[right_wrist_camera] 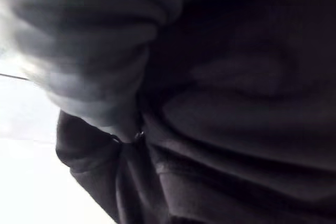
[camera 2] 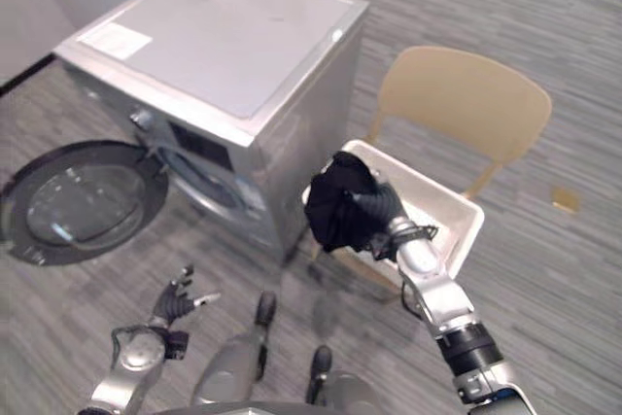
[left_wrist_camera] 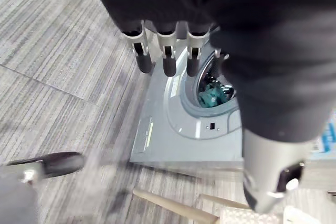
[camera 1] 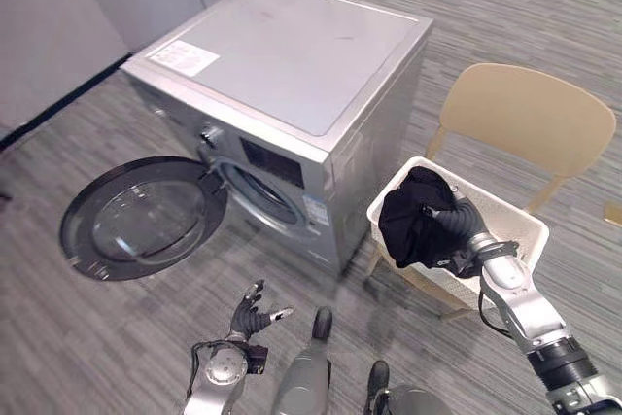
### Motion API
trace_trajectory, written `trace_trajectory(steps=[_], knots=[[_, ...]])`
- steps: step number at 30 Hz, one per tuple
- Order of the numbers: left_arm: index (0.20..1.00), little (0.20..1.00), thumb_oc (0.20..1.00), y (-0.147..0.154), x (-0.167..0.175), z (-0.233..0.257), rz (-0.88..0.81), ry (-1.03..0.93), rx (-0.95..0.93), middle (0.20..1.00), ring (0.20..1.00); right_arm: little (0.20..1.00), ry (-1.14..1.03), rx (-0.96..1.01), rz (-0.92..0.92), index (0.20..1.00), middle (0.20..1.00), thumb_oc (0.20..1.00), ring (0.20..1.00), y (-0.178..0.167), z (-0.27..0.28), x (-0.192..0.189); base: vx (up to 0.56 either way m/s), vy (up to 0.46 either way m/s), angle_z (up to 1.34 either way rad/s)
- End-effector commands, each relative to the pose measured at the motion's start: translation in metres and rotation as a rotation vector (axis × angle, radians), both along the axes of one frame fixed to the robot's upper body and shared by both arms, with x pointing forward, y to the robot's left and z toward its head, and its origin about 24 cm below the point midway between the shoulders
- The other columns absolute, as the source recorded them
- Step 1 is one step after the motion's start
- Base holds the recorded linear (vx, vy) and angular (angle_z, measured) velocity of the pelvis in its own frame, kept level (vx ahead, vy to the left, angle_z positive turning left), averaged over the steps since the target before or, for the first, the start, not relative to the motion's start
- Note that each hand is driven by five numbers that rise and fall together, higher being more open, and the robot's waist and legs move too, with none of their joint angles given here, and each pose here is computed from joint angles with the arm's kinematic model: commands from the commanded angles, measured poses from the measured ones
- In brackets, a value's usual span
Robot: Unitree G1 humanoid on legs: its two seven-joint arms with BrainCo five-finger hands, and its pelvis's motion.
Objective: Grab the laundry basket,head to the washer,open it,put in the laundry and shut it.
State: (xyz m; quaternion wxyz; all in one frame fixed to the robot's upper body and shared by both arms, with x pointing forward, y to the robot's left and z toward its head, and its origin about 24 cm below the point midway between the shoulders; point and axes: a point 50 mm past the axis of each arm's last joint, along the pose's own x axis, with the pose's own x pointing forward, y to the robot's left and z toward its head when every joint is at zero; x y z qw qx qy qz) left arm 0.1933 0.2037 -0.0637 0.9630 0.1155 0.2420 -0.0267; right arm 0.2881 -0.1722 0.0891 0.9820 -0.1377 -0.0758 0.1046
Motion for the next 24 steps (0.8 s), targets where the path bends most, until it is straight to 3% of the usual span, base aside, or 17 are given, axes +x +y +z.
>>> trace_trajectory(steps=[1,7,11,13,21,22,23,24], knots=[[1.000,1.000,1.000,-0.017,0.031,0.036,-0.142,-0.192,0.000,1.000,1.000,0.200,-0.212,0.122,0.084,0.200,0.200,0.200,0.200,0.012,0.047,0.001,-0.07,0.060,0.38],[1.000,1.000,1.000,-0.057,0.057,0.061,-0.331,-0.323,0.040,1.000,1.000,0.200,-0.293,0.231,0.228,0.200,0.200,0.200,0.200,0.046,0.075,0.003,0.06,0.143,0.49],[1.000,1.000,1.000,-0.092,0.074,0.083,-0.406,-0.424,0.010,1.000,1.000,0.200,-0.385,0.350,0.422,0.200,0.200,0.200,0.200,0.090,0.111,-0.002,0.03,0.116,-0.09],[1.000,1.000,1.000,-0.092,0.074,0.083,-0.406,-0.425,0.010,1.000,1.000,0.200,-0.386,0.350,0.422,0.200,0.200,0.200,0.200,0.090,0.111,-0.002,0.01,0.048,0.08],[1.000,1.000,1.000,-0.142,0.104,0.121,-0.439,-0.583,-0.003,1.000,1.000,0.200,-0.378,0.622,0.675,0.200,0.200,0.200,0.200,0.146,0.137,-0.023,0.01,0.032,-0.02],[0.645,0.645,0.645,-0.143,0.106,0.124,-0.432,-0.593,-0.004,0.645,0.645,0.200,-0.376,0.630,0.680,0.200,0.200,0.200,0.200,0.147,0.137,-0.024,0.00,0.000,0.00],[0.200,0.200,0.200,-0.146,0.108,0.127,-0.430,-0.604,-0.008,0.200,0.200,0.200,-0.365,0.636,0.685,0.200,0.200,0.200,0.200,0.148,0.136,-0.024,0.00,0.000,0.00],[0.200,0.200,0.200,-0.145,0.109,0.129,-0.423,-0.615,-0.011,0.200,0.200,0.200,-0.359,0.636,0.685,0.200,0.200,0.200,0.200,0.147,0.134,-0.024,0.02,0.006,-0.04]])
